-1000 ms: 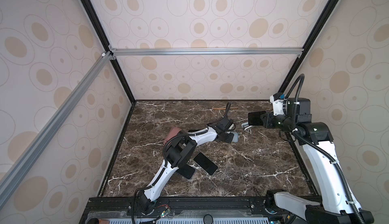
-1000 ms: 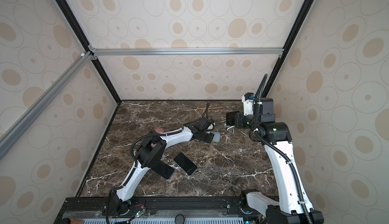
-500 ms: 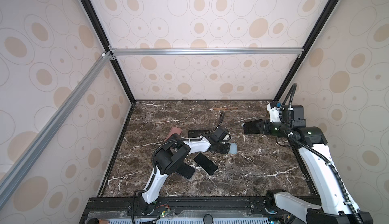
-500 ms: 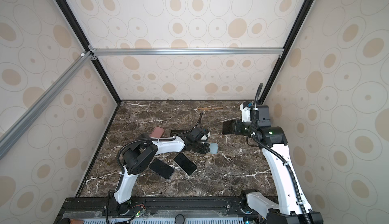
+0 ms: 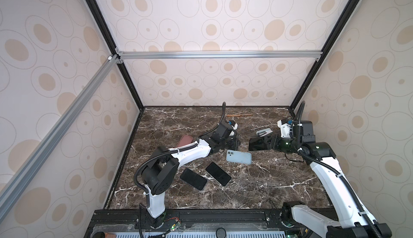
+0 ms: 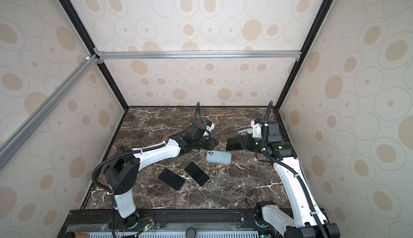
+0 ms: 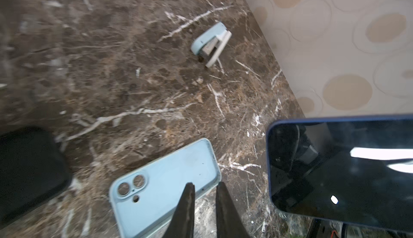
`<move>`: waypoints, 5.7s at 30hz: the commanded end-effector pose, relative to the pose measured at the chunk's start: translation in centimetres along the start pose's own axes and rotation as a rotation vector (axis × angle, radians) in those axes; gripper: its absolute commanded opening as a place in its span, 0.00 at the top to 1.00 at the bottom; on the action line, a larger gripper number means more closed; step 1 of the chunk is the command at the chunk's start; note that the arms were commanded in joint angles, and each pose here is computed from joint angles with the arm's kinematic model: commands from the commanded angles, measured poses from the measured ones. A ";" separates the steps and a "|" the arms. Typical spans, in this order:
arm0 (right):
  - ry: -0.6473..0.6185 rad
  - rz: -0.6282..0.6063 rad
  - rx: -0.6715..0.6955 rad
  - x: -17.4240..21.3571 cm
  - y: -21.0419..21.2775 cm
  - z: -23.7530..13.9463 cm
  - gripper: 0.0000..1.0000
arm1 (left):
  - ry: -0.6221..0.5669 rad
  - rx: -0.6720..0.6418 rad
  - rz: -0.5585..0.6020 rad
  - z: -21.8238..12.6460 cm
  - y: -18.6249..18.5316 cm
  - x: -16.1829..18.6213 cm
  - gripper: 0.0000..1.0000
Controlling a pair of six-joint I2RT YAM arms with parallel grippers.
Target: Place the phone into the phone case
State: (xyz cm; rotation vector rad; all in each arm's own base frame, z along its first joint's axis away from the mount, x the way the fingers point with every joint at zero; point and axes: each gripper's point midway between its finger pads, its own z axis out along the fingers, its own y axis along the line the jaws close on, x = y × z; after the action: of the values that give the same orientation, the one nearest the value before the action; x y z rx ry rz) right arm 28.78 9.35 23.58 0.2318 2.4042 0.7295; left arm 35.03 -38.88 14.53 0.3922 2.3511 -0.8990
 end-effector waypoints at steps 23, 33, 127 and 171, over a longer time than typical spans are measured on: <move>0.194 0.169 -0.174 3.3 -1.2 10.6 1.00 | 0.079 -0.046 -0.180 1.9 6.8 5.2 0.63; 0.277 0.163 -0.185 5.1 -1.4 13.2 1.00 | 0.123 -0.022 -0.201 2.4 6.9 6.8 0.64; 0.422 0.087 0.100 9.4 -7.7 14.0 0.58 | 0.218 -0.077 -0.186 3.0 7.6 10.6 0.81; 0.562 0.139 0.108 14.0 -9.9 16.3 0.87 | 0.259 -0.096 -0.199 3.1 8.0 12.7 0.82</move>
State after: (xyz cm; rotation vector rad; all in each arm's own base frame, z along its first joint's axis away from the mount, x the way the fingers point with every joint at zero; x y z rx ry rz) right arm 29.36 12.54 2.70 0.2991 2.9034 0.8198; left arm 32.17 -35.01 2.54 0.2333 2.6110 -0.9192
